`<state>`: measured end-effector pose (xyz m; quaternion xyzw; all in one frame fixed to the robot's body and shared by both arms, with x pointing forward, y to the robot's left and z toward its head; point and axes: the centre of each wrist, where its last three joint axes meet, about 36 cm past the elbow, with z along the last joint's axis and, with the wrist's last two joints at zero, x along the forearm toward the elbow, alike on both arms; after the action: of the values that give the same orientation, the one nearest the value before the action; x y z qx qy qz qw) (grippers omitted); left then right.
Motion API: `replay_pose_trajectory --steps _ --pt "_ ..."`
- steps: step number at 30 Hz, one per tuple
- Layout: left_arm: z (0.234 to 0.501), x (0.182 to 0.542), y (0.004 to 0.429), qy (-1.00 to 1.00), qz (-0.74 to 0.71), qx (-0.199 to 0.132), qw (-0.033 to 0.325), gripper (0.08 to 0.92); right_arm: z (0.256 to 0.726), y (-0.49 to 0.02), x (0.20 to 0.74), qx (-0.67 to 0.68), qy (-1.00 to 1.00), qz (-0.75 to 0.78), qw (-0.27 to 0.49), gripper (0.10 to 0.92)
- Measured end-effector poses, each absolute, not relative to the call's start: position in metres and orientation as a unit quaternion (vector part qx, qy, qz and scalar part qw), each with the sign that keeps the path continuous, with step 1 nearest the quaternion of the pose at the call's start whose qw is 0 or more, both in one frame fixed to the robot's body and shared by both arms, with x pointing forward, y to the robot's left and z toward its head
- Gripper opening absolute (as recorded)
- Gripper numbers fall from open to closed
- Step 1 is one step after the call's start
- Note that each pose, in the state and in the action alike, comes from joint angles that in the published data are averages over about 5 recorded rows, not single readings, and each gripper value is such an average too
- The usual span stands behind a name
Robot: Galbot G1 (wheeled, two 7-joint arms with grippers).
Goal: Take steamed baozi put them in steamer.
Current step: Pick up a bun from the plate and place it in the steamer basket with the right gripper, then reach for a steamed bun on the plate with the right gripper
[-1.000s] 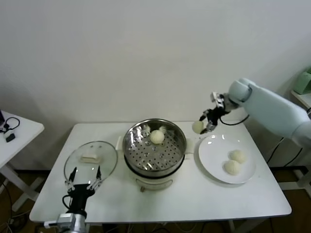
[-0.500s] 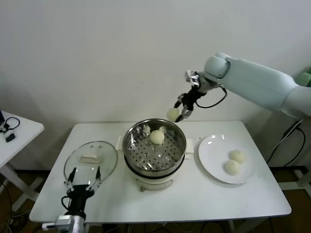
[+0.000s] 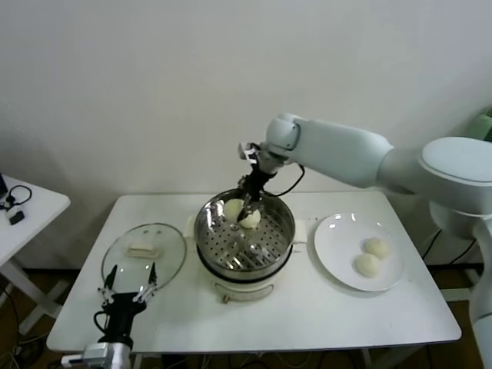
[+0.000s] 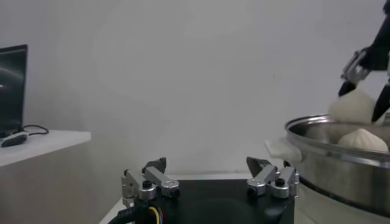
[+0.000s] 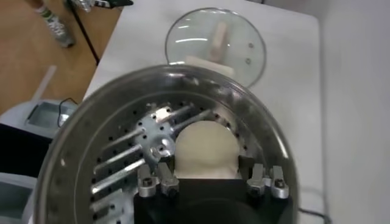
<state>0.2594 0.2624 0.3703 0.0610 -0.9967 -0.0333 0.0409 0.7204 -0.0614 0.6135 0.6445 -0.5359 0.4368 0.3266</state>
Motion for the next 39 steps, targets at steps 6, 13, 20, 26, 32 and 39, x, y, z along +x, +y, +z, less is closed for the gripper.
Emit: replay_pose_trajectory --steps 6,13,20,26,32,39 --pt "0.370 0.260 0.263 -0.997 -0.030 0.063 0.041 0.823 0.590 -0.046 0.714 0.652 -0.521 0.438 0.335 0.674" --pt "0.368 0.259 0.264 -0.997 -0.027 0.066 0.043 0.823 0.575 -0.038 0.712 0.653 -0.515 0.440 0.339 0.671" --pt "0.368 0.260 0.263 -0.997 -0.026 0.066 0.042 0.823 0.566 -0.031 0.710 0.653 -0.513 0.444 0.336 0.698" --pt "0.368 0.261 0.263 -0.996 -0.026 0.067 0.043 0.823 0.566 -0.030 0.709 0.653 -0.512 0.450 0.330 0.812" --pt "0.368 0.262 0.264 -0.996 -0.027 0.068 0.043 0.823 0.576 -0.036 0.710 0.655 -0.507 0.456 0.324 0.823" --pt "0.366 0.264 0.262 -0.996 -0.026 0.067 0.044 0.823 0.620 -0.070 0.715 0.658 -0.495 0.470 0.318 0.823"
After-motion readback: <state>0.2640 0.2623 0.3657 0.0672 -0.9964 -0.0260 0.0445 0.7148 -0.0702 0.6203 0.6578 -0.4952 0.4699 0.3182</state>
